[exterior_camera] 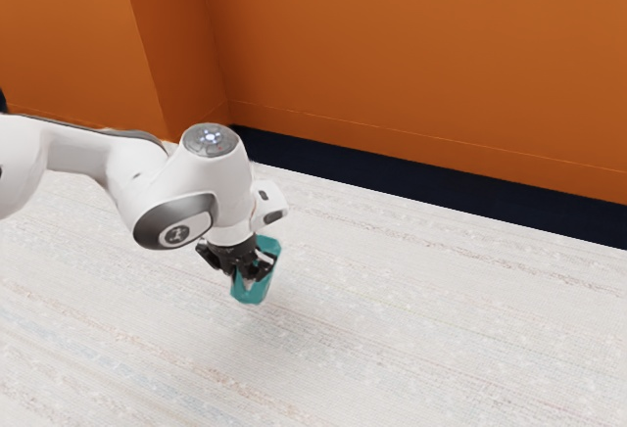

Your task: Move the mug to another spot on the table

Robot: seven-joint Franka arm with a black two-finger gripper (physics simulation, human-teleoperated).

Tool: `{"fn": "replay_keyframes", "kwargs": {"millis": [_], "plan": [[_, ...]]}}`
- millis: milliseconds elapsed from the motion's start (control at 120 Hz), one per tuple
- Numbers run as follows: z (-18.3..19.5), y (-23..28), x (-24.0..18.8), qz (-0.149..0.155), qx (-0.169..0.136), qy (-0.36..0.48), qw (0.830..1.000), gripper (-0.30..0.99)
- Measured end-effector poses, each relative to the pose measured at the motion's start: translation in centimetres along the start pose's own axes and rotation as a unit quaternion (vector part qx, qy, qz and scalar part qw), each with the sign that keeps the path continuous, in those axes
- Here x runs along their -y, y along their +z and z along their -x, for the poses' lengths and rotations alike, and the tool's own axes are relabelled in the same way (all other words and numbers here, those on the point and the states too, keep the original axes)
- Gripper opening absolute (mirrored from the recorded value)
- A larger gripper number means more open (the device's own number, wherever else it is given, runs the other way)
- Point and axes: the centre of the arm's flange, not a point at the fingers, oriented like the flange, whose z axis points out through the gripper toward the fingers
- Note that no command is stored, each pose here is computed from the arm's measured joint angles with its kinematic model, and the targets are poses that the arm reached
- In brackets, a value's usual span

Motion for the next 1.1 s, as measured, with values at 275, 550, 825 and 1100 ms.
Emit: {"fn": "replay_keyframes", "kwargs": {"millis": [275, 550, 825, 1100], "plan": [[1.7, 0.2, 4.1, 0.025, -0.062, -0.022, 0.998, 0.03], [6.7, -1.2, 4.1, 0.051, -0.088, -0.034, 0.994, 0.03], [7.2, -1.0, 3.5, 0.082, -0.134, -0.026, 0.987, 0.03], [6.7, 1.0, 3.5, 0.1, -0.139, -0.036, 0.985, 0.03]]}}
